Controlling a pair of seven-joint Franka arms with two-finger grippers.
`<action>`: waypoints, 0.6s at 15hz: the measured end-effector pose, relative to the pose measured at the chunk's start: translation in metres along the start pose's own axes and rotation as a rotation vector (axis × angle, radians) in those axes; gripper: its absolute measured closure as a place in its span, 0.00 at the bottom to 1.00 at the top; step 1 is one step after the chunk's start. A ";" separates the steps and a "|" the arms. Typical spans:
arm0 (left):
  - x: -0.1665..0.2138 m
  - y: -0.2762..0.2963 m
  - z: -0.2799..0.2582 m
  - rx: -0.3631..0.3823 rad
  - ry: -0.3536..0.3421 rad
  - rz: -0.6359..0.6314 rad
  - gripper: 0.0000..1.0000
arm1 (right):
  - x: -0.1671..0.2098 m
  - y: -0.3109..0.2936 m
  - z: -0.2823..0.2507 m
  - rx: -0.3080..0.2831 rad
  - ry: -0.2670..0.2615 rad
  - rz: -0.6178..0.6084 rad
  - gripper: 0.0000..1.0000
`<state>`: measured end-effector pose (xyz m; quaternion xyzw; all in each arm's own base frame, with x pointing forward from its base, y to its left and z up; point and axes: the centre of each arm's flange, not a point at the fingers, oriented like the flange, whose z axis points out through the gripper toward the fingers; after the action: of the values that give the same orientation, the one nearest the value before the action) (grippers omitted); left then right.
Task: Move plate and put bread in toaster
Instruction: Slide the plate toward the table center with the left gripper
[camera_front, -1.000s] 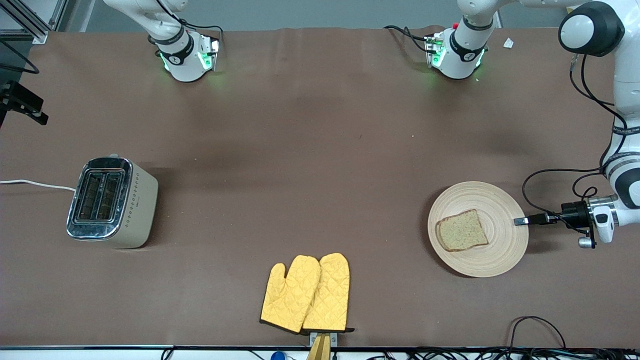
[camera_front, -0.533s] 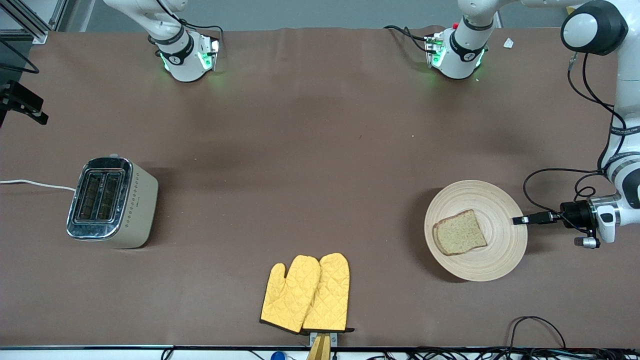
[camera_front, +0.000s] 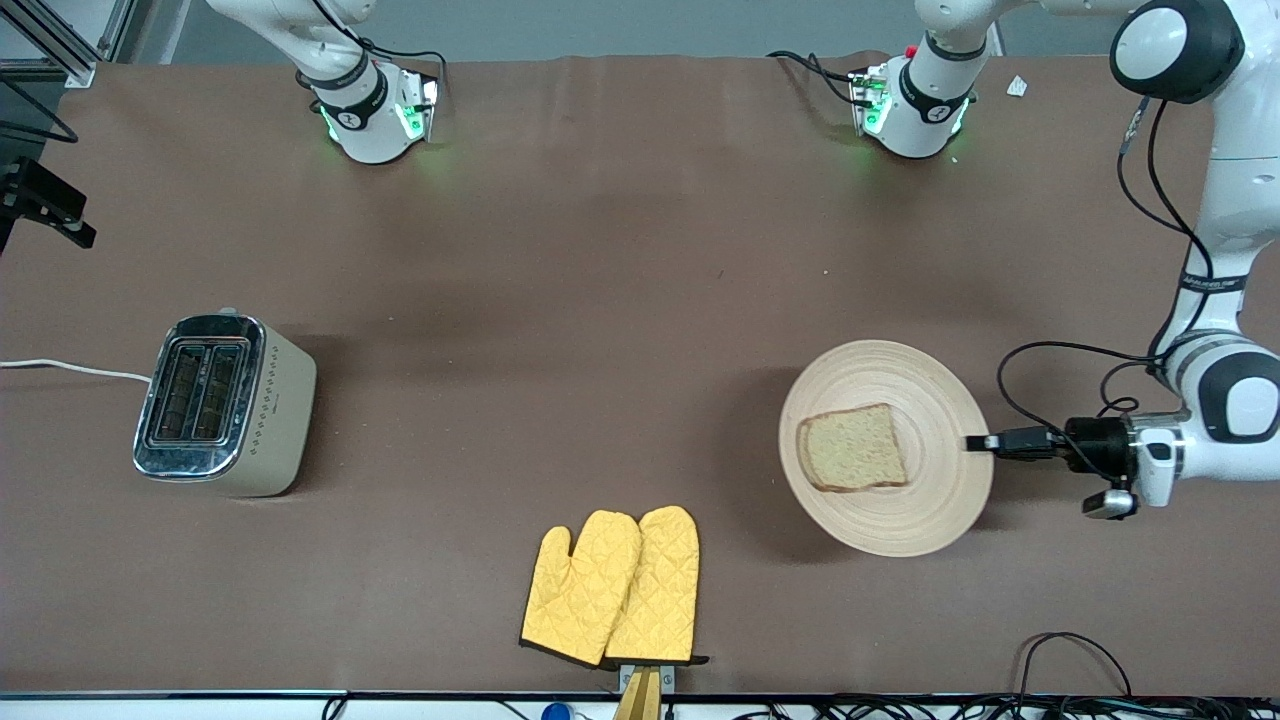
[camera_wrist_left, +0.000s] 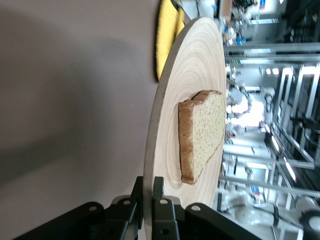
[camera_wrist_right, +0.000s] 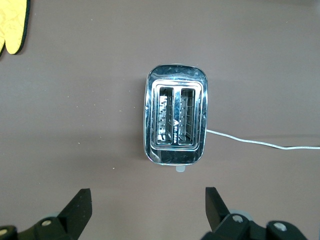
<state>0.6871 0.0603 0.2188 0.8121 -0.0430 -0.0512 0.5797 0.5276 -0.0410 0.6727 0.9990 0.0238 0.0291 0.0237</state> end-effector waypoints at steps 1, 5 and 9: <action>0.004 0.009 0.020 -0.007 -0.035 0.014 0.90 | 0.000 -0.001 0.000 0.000 0.000 -0.003 0.00; 0.006 0.024 0.108 -0.014 -0.161 0.023 0.91 | 0.002 -0.004 0.002 0.001 -0.004 -0.017 0.00; 0.005 0.029 0.184 0.022 -0.203 0.031 0.91 | 0.002 -0.006 0.003 0.001 -0.007 -0.020 0.00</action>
<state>0.6676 -0.1220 0.1864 0.8082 -0.1147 -0.1236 0.5643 0.5299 -0.0353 0.6692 0.9988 0.0337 0.0252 0.0234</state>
